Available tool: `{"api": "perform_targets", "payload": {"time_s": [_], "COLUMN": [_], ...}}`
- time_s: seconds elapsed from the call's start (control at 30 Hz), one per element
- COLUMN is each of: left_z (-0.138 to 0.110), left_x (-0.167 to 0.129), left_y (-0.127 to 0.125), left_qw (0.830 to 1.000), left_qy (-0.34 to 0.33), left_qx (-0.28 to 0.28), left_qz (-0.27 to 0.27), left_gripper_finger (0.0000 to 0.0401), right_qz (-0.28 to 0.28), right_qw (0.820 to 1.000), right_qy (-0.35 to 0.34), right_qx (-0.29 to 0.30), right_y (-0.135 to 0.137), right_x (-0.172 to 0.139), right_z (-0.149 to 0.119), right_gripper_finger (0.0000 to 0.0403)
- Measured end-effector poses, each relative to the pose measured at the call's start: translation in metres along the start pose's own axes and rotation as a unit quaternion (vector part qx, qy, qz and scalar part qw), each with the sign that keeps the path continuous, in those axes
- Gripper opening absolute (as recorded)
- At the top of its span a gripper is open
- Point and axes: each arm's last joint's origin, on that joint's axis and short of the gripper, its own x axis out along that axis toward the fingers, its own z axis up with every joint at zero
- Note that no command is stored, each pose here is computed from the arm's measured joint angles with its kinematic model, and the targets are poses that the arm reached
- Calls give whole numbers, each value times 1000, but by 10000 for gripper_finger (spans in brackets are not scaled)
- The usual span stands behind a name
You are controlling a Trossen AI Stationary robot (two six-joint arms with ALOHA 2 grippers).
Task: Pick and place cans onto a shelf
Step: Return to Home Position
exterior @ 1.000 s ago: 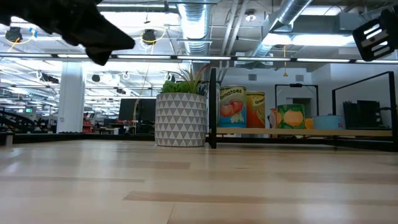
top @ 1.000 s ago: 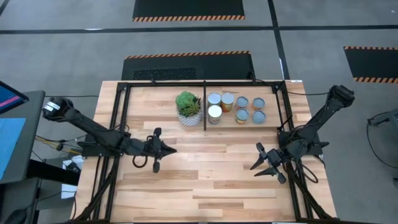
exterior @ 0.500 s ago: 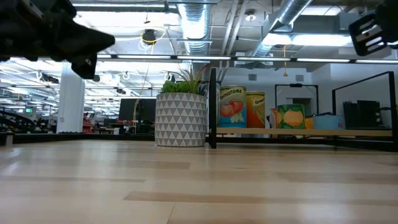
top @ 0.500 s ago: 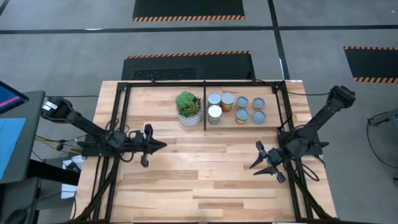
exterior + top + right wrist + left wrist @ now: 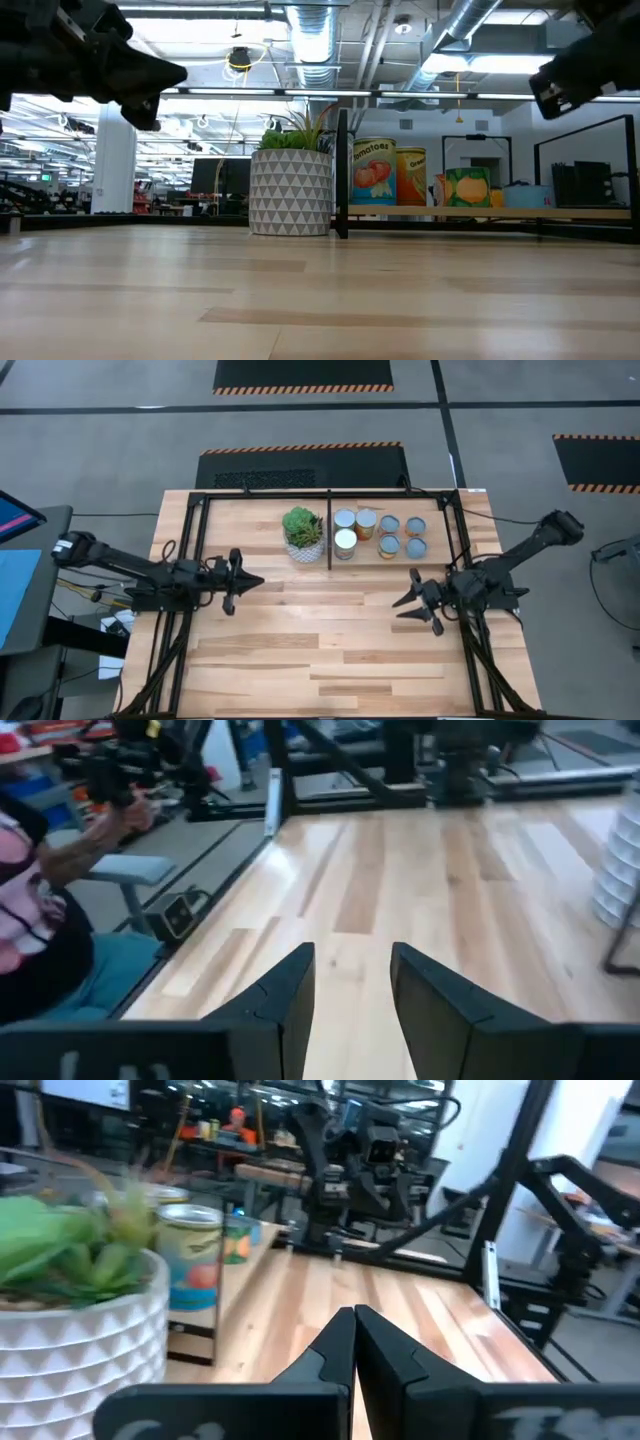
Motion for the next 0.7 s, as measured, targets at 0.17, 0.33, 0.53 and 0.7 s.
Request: {"api": "perform_targets", "payload": {"time_s": [0.17,0.33,0.53,0.7], "left_z": [3,5,7,6], "left_x": [-12,-22,-30,-35], "left_y": [2,5,7,8], "left_qw": [1000,1000,1000,1000], "left_qy": [2,-2,-9,-6], "left_qx": [1,-1,-5,-9], "left_qz": [7,23,28,29], "left_gripper_finger": [0,0,0,0], "right_qz": [-11,-2,6,36], "right_qw": [1000,1000,997,993], "right_qy": [9,-22,-70,-103], "right_qx": [-1,-19,-12,-52], "right_y": [-5,-8,-14,-13], "right_x": [-13,-25,-33,-41], "right_z": [-1,-5,-27,-22], "right_gripper_finger": [159,159,159,159]}}
